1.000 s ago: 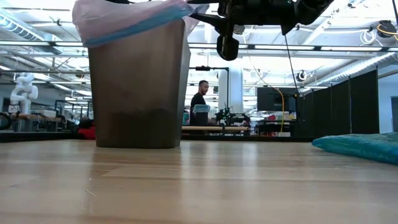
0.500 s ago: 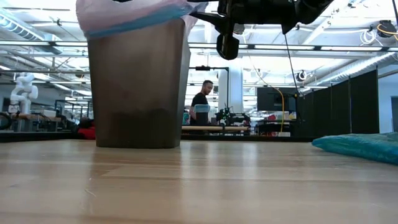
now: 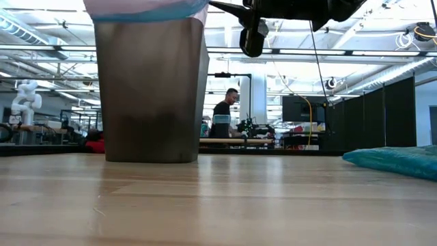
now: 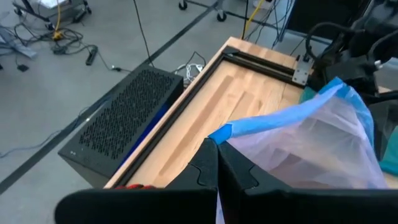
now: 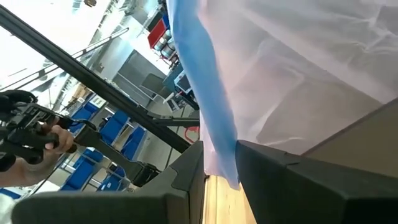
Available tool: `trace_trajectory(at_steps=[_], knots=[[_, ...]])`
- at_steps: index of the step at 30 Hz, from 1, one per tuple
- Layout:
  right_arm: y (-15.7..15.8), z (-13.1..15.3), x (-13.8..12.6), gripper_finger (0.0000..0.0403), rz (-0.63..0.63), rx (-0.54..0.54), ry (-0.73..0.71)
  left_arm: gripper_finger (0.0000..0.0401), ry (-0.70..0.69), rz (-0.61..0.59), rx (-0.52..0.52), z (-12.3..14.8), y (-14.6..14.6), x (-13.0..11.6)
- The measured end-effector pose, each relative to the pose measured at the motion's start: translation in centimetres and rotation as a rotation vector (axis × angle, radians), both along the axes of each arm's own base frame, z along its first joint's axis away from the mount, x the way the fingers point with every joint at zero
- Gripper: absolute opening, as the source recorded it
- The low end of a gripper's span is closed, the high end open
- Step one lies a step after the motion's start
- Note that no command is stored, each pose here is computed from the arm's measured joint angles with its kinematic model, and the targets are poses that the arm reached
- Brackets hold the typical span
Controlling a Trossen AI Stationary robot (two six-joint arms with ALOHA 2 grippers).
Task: Place trash/remove bag and relplace
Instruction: Close the pink trash bag inside the trash bin
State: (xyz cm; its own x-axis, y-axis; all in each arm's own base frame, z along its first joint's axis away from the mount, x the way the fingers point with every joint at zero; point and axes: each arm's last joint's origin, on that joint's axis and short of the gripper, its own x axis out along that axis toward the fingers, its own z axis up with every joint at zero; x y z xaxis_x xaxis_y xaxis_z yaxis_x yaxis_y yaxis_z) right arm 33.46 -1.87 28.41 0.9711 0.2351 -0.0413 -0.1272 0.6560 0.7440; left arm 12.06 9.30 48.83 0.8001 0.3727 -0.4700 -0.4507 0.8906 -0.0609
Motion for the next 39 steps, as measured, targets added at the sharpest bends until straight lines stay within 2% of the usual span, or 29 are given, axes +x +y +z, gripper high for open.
trace_trajectory(at_steps=[6,11,13,17,21,26,30,35,39], knots=[[0.0,0.4,-0.1,0.0086,0.014,-0.002,-0.030,0.0000,-0.028,0.001,0.026,0.9,-0.4,-0.4],[-0.5,1.6,-0.7,0.0086,0.127,0.028,-0.104,0.0000,-0.027,0.002,0.025,1.0,-0.4,-0.5],[-1.2,2.4,-1.3,0.0086,0.103,0.030,-0.117,0.0000,-0.020,0.002,0.019,0.9,-0.5,-0.6],[-3.5,3.9,-2.7,0.0086,0.017,-0.056,-0.183,0.0000,-0.012,-0.005,0.007,0.8,-0.6,-0.6],[-7.0,4.3,-3.8,0.0086,-0.139,-0.145,-0.203,0.0000,-0.019,-0.021,0.002,0.8,-0.6,-0.6],[-11.9,3.4,-3.9,0.0086,-0.308,-0.164,-0.139,0.0000,-0.027,-0.041,-0.005,0.8,-0.7,-0.6],[-14.4,4.0,-2.1,0.0086,-0.305,-0.244,-0.096,0.0000,-0.033,-0.052,-0.008,0.9,-0.7,-0.6],[-17.0,2.2,1.2,0.0086,-0.313,-0.337,0.153,0.0000,-0.032,-0.052,-0.009,0.9,-0.7,-0.5],[-18.6,0.5,3.0,0.0085,-0.293,-0.342,0.328,0.0000,-0.032,-0.052,-0.010,0.8,-0.7,-0.5]])
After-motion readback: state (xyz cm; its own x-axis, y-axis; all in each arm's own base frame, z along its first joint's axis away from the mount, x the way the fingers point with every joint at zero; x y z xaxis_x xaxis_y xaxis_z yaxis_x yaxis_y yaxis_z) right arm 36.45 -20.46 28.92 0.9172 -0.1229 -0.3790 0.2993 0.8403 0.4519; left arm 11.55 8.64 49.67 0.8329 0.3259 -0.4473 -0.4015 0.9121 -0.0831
